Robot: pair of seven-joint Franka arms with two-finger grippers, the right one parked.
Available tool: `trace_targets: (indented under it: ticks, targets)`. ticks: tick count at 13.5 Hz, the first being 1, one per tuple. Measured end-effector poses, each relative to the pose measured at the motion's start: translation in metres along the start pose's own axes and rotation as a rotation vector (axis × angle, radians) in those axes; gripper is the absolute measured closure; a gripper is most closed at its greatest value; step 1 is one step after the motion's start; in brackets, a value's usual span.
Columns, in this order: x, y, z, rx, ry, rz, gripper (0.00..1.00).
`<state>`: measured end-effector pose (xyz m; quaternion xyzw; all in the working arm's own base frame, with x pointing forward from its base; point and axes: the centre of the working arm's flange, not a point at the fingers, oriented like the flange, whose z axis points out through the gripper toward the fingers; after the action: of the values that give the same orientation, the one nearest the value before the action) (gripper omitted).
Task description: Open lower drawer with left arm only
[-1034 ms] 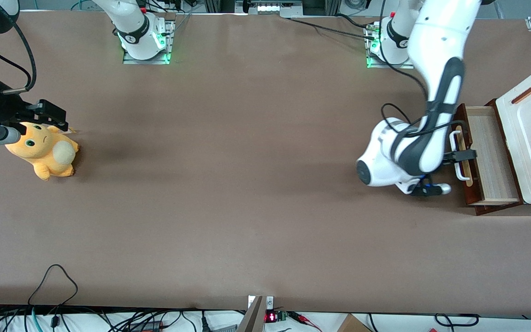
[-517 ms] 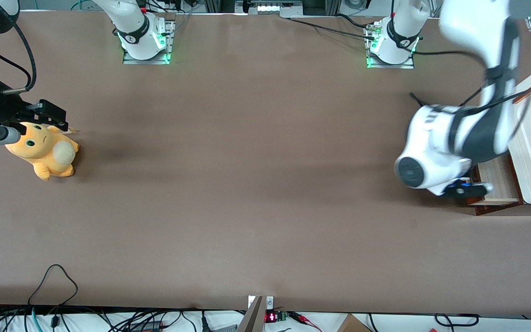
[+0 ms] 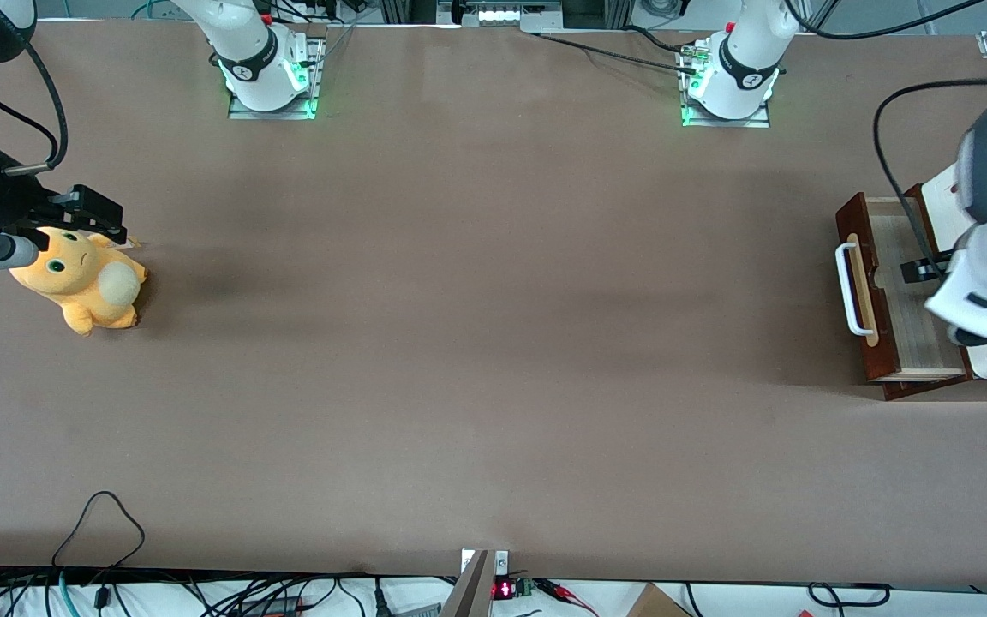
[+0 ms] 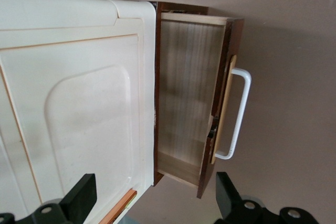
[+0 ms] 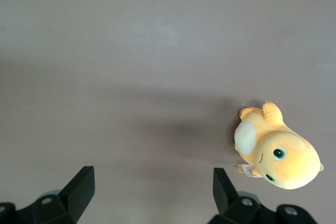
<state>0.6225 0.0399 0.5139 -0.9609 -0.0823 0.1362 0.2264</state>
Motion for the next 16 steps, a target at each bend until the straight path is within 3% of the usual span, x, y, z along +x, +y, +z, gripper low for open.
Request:
trace_targets:
  ticks: [2, 3, 5, 6, 7, 11, 13, 16]
  targets:
    - [-0.006, -0.017, -0.008, -0.076, 0.018, -0.009, 0.00]
    - [-0.010, -0.024, -0.013, -0.137, 0.025, -0.010, 0.00]
    - [-0.019, -0.042, -0.028, -0.316, 0.054, -0.031, 0.00]
    - [-0.025, -0.056, -0.038, -0.387, 0.073, -0.048, 0.00]
    - [-0.031, -0.068, -0.045, -0.427, 0.090, -0.057, 0.00]
    - [-0.044, -0.053, -0.078, -0.505, 0.183, -0.009, 0.00]
    - [-0.051, -0.031, -0.082, -0.505, 0.189, 0.064, 0.00]
    - [-0.055, -0.026, -0.075, -0.498, 0.163, 0.118, 0.00]
